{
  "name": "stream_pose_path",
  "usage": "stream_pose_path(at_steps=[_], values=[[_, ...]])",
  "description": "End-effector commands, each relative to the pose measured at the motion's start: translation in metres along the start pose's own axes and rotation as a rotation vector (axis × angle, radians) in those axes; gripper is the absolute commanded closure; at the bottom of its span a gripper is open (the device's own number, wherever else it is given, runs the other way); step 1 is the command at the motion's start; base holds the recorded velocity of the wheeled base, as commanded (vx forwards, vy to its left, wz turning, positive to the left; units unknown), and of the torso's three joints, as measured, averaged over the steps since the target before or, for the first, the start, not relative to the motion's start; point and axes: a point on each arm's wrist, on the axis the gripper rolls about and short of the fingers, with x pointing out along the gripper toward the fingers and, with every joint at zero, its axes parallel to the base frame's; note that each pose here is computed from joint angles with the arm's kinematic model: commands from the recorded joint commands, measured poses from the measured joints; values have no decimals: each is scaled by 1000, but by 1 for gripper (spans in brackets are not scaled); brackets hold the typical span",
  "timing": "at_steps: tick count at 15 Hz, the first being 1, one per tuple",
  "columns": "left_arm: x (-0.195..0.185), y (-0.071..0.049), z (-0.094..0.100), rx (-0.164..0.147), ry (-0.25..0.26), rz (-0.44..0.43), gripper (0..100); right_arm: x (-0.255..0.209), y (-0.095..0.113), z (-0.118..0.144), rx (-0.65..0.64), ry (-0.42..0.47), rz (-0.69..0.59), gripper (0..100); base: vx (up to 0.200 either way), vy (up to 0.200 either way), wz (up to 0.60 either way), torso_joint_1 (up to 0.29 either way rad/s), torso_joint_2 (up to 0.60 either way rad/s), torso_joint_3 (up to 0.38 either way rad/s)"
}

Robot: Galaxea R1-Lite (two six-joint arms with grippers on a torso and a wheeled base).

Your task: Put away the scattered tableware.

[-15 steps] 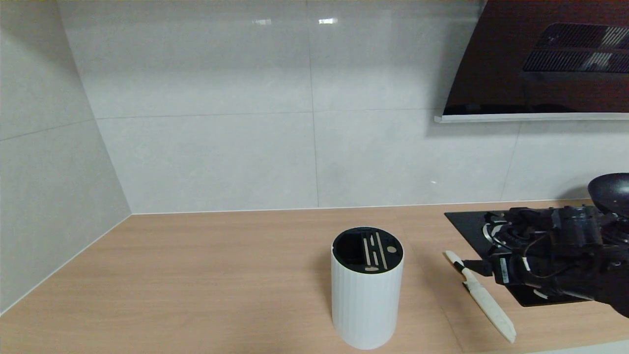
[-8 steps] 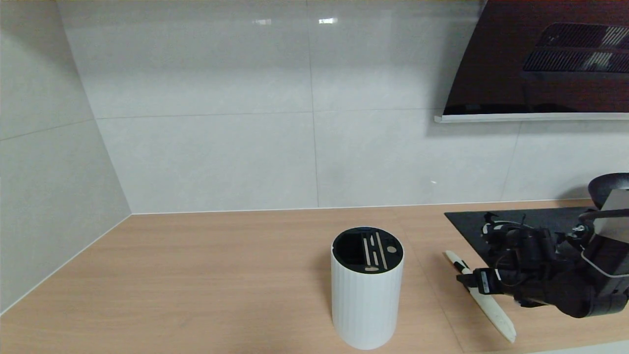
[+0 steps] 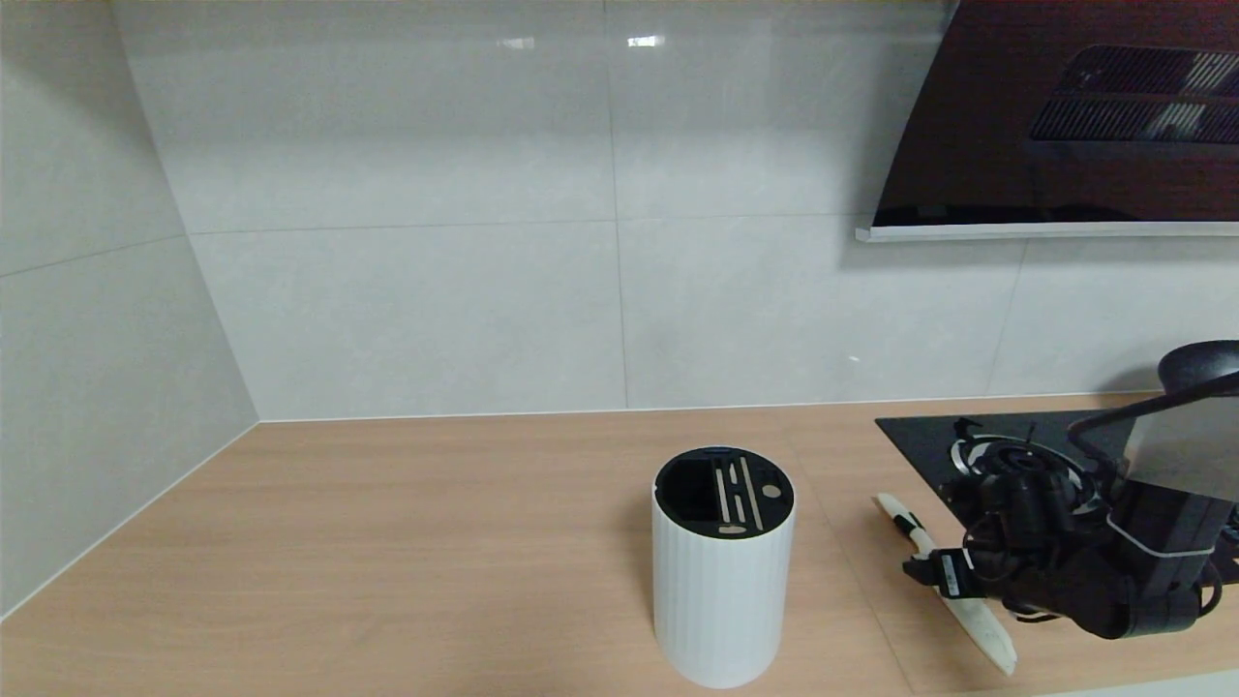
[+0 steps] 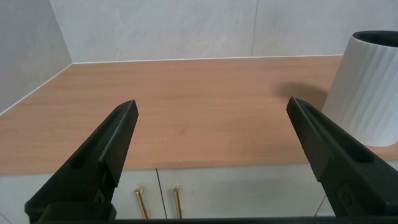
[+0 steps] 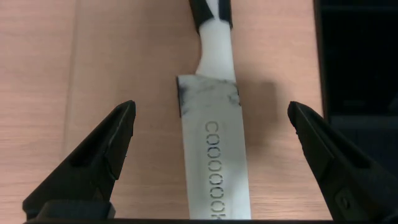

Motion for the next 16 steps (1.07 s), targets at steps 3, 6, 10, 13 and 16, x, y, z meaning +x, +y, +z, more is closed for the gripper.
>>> stream_pose_path(at_steps=[3,6,10,13,16], values=[[0,0,0,0,0,0,0,5,1,-5,-3,13,0,0,0,0,0,0,0,0],[0,0,0,0,0,0,0,9,0,-6,-5,7,-12,0,0,0,0,0,0,0],[0,0,0,0,0,0,0,11,0,-8,-16,15,-35,0,0,0,0,0,0,0],[0,0,0,0,0,0,0,12,0,-8,-17,6,-34,100,0,0,0,0,0,0],[0,0,0,0,0,0,0,13,0,-8,-15,6,-34,100,0,0,0,0,0,0]])
